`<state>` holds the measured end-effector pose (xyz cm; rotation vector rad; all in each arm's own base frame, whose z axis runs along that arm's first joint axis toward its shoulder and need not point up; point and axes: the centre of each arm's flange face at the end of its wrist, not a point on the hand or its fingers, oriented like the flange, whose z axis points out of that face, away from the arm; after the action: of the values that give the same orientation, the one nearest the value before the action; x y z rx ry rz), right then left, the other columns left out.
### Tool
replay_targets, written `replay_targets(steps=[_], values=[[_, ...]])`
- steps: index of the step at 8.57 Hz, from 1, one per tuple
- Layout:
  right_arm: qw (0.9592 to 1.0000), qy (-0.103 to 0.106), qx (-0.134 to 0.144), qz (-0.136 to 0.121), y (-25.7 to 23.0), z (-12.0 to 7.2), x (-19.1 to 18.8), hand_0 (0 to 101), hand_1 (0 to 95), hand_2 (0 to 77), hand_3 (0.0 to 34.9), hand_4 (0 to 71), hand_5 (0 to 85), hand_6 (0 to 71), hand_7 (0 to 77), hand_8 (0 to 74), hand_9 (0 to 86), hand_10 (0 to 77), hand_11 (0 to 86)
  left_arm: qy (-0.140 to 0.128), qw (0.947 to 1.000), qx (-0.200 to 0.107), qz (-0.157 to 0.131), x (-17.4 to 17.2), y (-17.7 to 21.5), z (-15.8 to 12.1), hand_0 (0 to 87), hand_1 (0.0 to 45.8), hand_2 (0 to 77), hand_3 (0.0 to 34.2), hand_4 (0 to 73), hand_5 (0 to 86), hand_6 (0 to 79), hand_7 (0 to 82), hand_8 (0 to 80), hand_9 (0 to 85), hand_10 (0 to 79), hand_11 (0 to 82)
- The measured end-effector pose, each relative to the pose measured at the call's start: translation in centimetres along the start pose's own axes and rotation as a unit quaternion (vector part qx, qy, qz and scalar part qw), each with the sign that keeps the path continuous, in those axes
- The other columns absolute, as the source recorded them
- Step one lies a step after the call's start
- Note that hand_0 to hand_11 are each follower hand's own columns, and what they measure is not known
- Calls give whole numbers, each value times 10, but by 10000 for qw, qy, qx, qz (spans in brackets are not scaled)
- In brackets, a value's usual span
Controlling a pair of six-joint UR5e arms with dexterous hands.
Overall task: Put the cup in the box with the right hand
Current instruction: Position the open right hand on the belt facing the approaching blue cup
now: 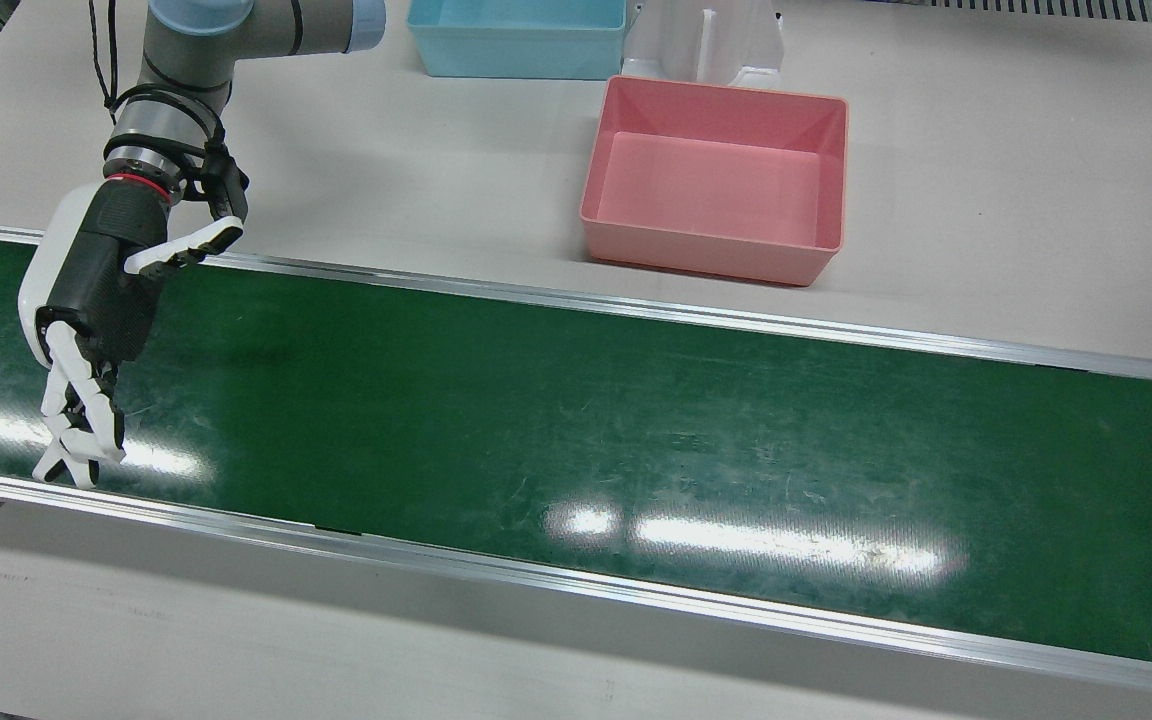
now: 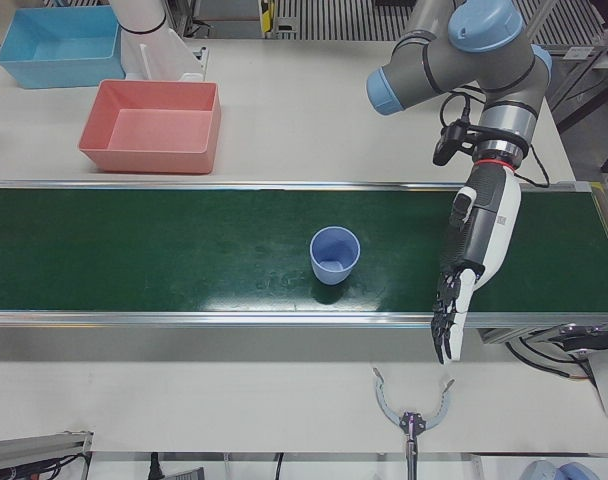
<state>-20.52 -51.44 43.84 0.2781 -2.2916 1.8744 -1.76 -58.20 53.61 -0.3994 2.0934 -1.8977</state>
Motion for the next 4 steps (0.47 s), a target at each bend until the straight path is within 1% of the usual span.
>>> replay_targets(steps=[1, 2, 3, 4], values=[[10000, -3, 32, -26, -2, -1, -3, 429, 5, 16, 0, 104, 11, 76, 387, 71, 175, 0, 5, 0, 10000, -1, 0, 0, 0, 0, 0, 5, 5, 0, 0, 0, 0, 0, 0, 5, 0, 0], [10000, -15, 52, -10, -4, -2, -6, 289, 11, 16, 0, 11, 11, 76, 387, 71, 175, 0, 5, 0, 10000, -1, 0, 0, 0, 0, 0, 5, 5, 0, 0, 0, 0, 0, 0, 5, 0, 0], [10000, -1, 88, 44, -3, -4, -9, 289, 11, 16, 0, 11, 11, 76, 371, 71, 175, 0, 5, 0, 10000, 1, 0, 0, 0, 0, 0, 5, 5, 0, 0, 0, 0, 0, 0, 5, 0, 0], [9999, 2, 131, 78, -3, -7, -13, 279, 82, 109, 0, 0, 22, 76, 365, 54, 158, 0, 5, 0, 10000, 2, 0, 0, 0, 0, 0, 5, 5, 0, 0, 0, 0, 0, 0, 5, 0, 0]])
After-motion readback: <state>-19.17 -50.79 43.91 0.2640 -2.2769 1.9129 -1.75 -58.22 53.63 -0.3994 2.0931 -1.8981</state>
